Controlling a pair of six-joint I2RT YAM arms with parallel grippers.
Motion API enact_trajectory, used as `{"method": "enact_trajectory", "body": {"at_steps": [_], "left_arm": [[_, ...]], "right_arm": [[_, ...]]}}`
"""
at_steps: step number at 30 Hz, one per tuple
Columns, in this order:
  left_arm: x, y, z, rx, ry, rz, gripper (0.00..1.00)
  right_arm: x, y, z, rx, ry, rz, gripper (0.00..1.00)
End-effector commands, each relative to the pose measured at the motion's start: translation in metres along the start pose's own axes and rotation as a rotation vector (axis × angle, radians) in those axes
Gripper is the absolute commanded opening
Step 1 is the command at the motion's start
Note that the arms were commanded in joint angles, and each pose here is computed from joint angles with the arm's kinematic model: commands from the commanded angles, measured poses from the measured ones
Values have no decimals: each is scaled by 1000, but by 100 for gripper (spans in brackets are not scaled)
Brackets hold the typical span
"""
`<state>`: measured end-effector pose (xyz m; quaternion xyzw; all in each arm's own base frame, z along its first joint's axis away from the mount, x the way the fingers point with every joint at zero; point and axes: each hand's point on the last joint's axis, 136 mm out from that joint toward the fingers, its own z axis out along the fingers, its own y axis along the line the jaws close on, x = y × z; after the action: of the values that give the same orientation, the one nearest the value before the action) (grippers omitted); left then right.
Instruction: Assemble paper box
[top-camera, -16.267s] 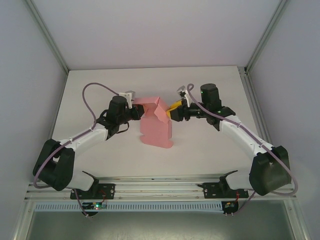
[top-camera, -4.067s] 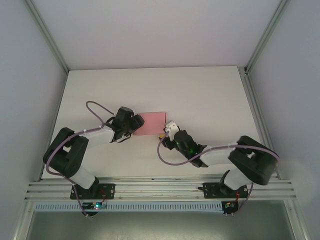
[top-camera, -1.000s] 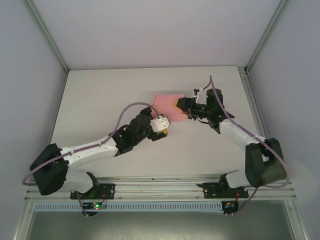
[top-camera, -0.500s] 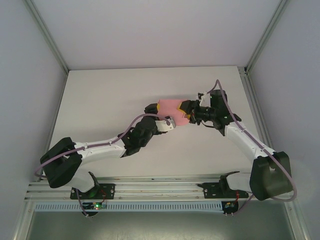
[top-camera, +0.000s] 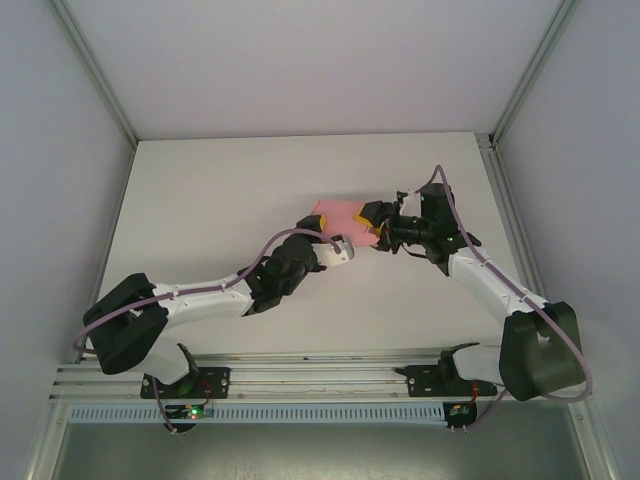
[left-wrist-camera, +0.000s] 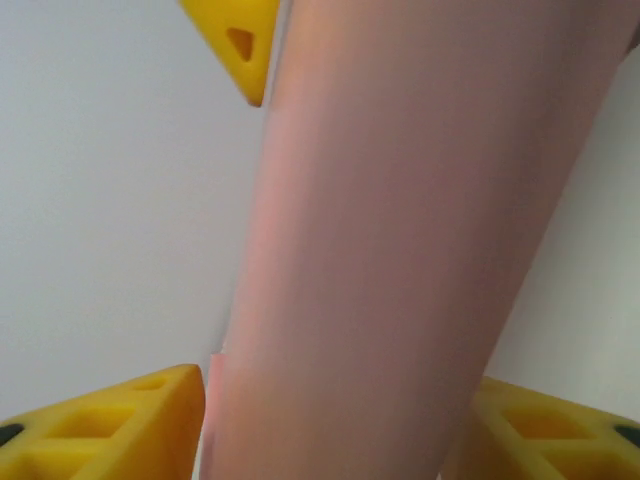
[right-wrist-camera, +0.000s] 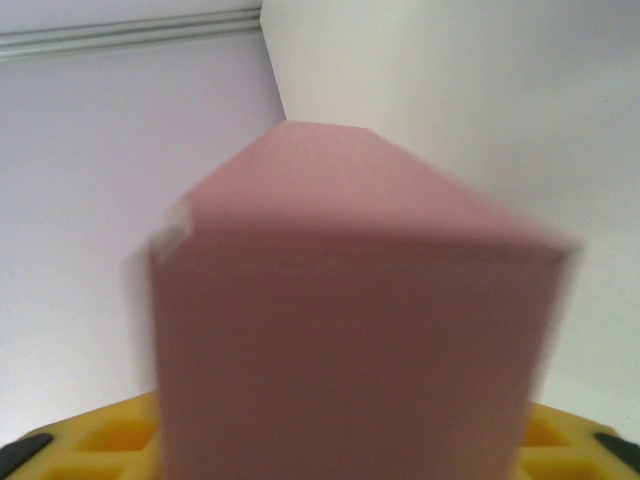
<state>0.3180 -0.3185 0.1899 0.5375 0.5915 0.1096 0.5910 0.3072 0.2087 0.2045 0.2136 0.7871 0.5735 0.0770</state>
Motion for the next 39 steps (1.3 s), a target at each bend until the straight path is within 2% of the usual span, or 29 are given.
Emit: {"method": "enact_trajectory", "body": {"at_steps": [1, 2, 3, 4, 6, 8, 13, 16, 18, 20, 22, 23, 25, 31, 34, 39], "left_arm": [[-13, 9, -9, -4, -38, -38, 55], [-12, 7, -9, 7, -32, -36, 55], [-10, 3, -10, 36, -20, -30, 55], [-9, 2, -10, 49, -7, -35, 54], [-3, -4, -10, 92, 24, -38, 46], [7, -9, -11, 139, 65, -39, 45], [37, -19, -23, 339, 214, -146, 38], [46, -28, -33, 461, 241, -233, 36], [50, -36, -45, 585, 257, -297, 36], [54, -45, -56, 699, 289, -340, 35], [58, -46, -59, 734, 313, -374, 31], [57, -52, -64, 785, 303, -377, 31], [60, -55, -62, 790, 311, -379, 31], [70, -72, -67, 892, 362, -355, 35], [72, -72, -63, 906, 370, -363, 35], [74, -73, -60, 929, 368, -384, 35]], "right_arm": [[6, -1, -1, -2, 25, -26, 68], [5, 0, -1, -2, 19, -48, 76], [2, 1, -2, -2, 11, -87, 96], [-1, 1, -3, 5, -3, -126, 98], [-11, -2, -9, 43, -66, -203, 98], [-23, -6, -20, 95, -141, -281, 98], [-58, -14, -72, 382, -416, -600, 98], [-61, 10, -92, 343, -545, -803, 98], [-51, 29, -93, 256, -570, -978, 98], [-24, 43, -81, 168, -432, -1140, 97], [-4, 44, -70, 159, -302, -1214, 94], [2, 44, -62, 159, -259, -1244, 93], [17, 40, -43, 142, -152, -1339, 90], [42, -4, 3, 314, 201, -1497, 77], [41, -14, 14, 330, 289, -1488, 67], [51, -39, 26, 302, 429, -1493, 62]]}}
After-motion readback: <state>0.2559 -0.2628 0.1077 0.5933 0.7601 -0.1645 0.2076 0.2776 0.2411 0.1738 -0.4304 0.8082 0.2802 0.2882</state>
